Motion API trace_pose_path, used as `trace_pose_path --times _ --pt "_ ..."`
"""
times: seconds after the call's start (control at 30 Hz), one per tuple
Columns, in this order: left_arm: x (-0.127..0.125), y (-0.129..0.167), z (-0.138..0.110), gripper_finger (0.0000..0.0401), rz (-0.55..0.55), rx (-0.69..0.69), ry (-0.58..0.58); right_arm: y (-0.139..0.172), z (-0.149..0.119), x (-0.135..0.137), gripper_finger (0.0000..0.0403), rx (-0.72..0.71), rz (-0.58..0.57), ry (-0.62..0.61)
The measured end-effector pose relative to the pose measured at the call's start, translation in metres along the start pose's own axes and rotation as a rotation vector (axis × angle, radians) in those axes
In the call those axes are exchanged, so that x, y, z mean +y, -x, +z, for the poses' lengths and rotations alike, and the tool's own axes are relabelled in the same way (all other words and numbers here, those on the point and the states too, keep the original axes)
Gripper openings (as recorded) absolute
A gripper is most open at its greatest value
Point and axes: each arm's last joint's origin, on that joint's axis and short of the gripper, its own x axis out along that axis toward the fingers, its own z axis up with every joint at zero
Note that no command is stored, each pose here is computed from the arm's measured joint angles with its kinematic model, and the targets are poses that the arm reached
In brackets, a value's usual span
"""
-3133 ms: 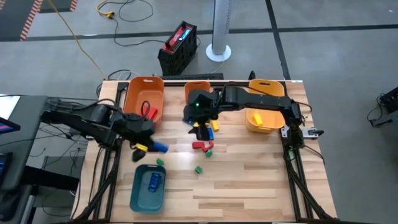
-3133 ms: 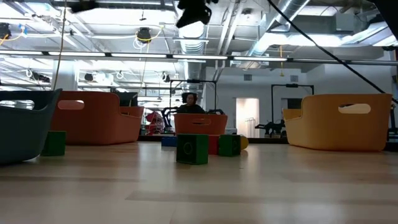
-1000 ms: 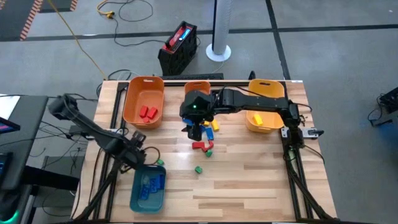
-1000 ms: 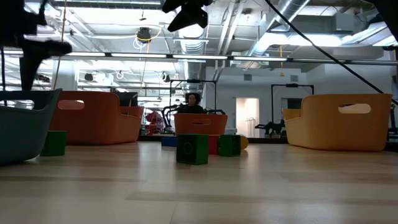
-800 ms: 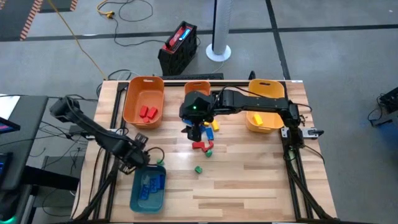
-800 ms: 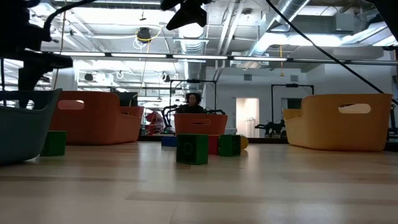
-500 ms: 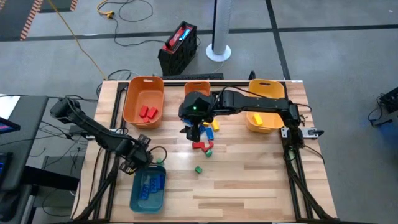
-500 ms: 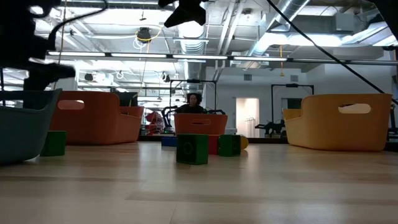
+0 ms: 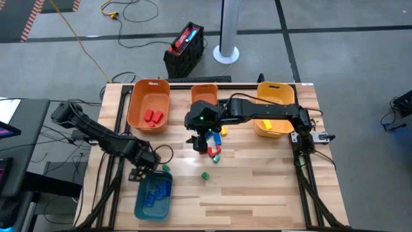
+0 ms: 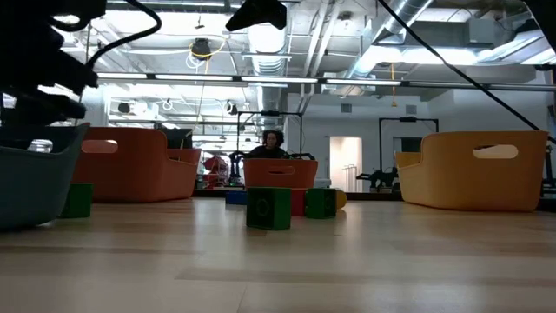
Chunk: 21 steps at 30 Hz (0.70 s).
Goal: Sort blocks
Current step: Put the green game piece into the right orange bin
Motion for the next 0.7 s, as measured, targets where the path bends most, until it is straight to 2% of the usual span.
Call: trace_pose_path --times 0.1,0.4,0.53,0.7 --pt "0.003 0.001 0.001 0.0256 0.002 0.000 0.185 0.000 0.000 0.000 0.0282 -0.002 -0.002 0.000" --pt "0.007 -0.014 -0.006 0.0252 0.029 0.031 0.505 0.000 0.000 -0.001 0.0282 -0.002 -0.005 0.008" --pt "0.008 -0.023 -0.008 0.0251 -0.002 0.010 0.583 0.000 0.000 -0.001 0.0282 -0.002 -0.005 0.009" --pt "0.008 -0.025 -0.003 0.0251 -0.006 -0.055 0.604 0.000 0.000 -0.001 0.0282 -0.002 -0.005 0.017"
